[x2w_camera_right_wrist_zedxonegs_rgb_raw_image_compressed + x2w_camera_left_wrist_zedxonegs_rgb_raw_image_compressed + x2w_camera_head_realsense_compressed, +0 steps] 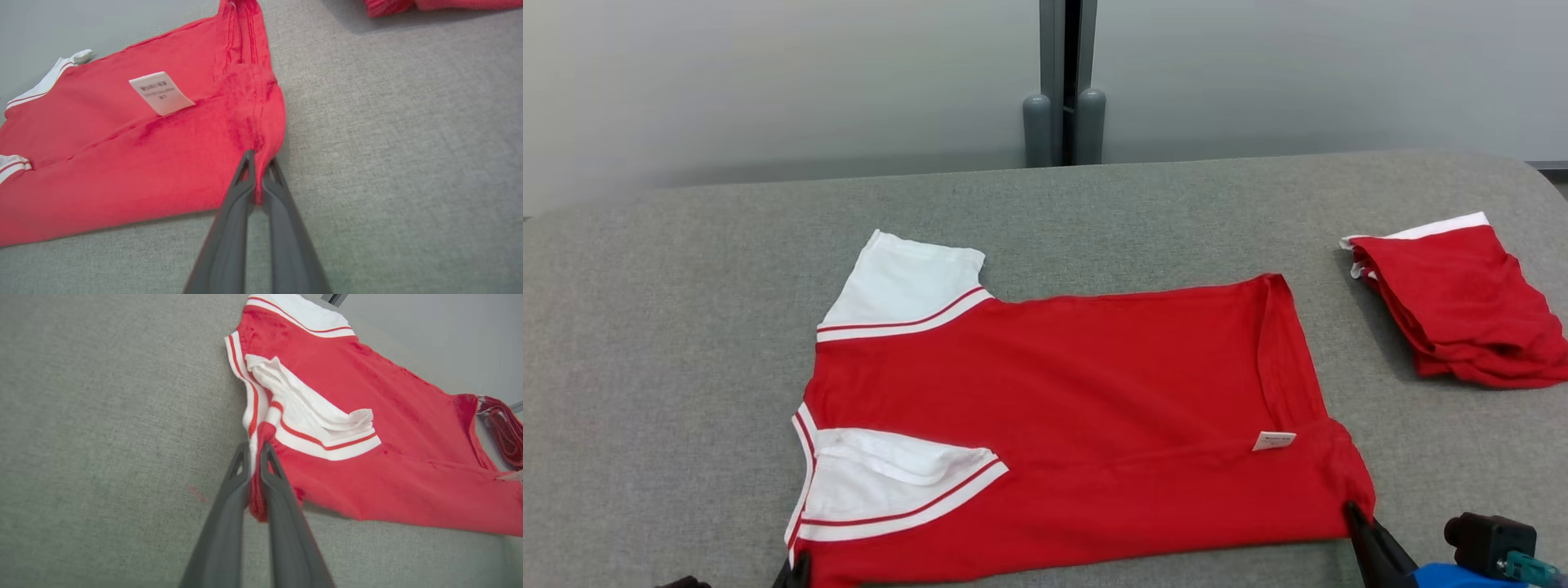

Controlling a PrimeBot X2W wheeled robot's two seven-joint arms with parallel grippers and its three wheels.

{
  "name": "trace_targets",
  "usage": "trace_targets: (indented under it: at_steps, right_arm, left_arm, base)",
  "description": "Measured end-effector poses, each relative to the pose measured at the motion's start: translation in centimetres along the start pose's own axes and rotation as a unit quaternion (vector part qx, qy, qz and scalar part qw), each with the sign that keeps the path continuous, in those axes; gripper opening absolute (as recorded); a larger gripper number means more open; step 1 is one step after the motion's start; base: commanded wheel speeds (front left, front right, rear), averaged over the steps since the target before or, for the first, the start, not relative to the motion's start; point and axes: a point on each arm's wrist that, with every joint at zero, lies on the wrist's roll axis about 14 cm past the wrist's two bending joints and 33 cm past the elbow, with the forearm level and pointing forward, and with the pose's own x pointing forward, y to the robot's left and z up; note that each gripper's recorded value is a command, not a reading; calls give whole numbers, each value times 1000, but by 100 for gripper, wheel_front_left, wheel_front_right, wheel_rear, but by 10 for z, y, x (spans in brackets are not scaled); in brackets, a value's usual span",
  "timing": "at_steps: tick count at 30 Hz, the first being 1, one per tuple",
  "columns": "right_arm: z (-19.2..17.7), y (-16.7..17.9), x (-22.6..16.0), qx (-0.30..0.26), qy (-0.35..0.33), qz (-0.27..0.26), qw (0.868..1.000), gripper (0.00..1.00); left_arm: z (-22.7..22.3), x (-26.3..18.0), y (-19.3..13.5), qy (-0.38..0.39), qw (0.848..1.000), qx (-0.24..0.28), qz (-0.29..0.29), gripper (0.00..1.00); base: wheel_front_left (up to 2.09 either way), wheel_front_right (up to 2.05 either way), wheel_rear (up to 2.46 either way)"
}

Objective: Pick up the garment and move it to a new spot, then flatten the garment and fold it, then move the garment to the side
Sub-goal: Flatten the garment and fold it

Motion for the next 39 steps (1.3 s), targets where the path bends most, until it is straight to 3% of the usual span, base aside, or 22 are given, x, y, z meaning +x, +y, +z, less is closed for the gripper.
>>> trace_targets:
  at_steps: [2,3,4,5,6,10,15,22,25,30,39]
  right_arm:
    - [-2,-2,-2,-1,3,-3,1000,37]
    - [-4,-2,-3,0,6,-4,1000,49]
    - [-6,-3,-3,0,8,-4,1000,100]
    - [-8,-3,-4,-1,10,-5,1000,100]
    - [-8,-4,-5,-1,10,-6,1000,100]
    - [-5,-9,-7,-7,4,-14,1000,100]
    - [19,-9,-5,-19,-30,-16,999,100]
    - [65,5,18,-69,-71,-6,995,100]
    - [75,14,32,-82,-73,4,994,100]
    - [79,27,55,-100,-60,20,993,100]
    - [67,31,91,-121,-24,31,992,100]
  left_arm:
    - [-9,1,6,13,1000,2,9,0]
    - [-12,2,8,16,1000,2,12,0]
    - [-13,3,8,17,1000,5,12,18]
    - [-15,4,9,19,1000,9,12,54]
    - [-15,4,10,21,1000,11,12,100]
    - [5,10,12,-5,999,39,9,100]
    - [61,26,-10,-64,993,99,-33,100]
    - [172,65,-60,-143,955,240,-100,100]
    - [197,94,-76,-136,944,279,-114,100]
    - [198,157,-87,-71,936,321,-125,100]
    - [132,259,-58,93,927,350,-102,100]
  base:
    - [0,0,0]
    - [0,0,0]
    - [0,0,0]
    - [0,0,0]
    - [0,0,0]
    - [0,0,0]
    - [0,0,0]
    - [0,0,0]
    - [0,0,0]
    - [0,0,0]
    - [0,0,0]
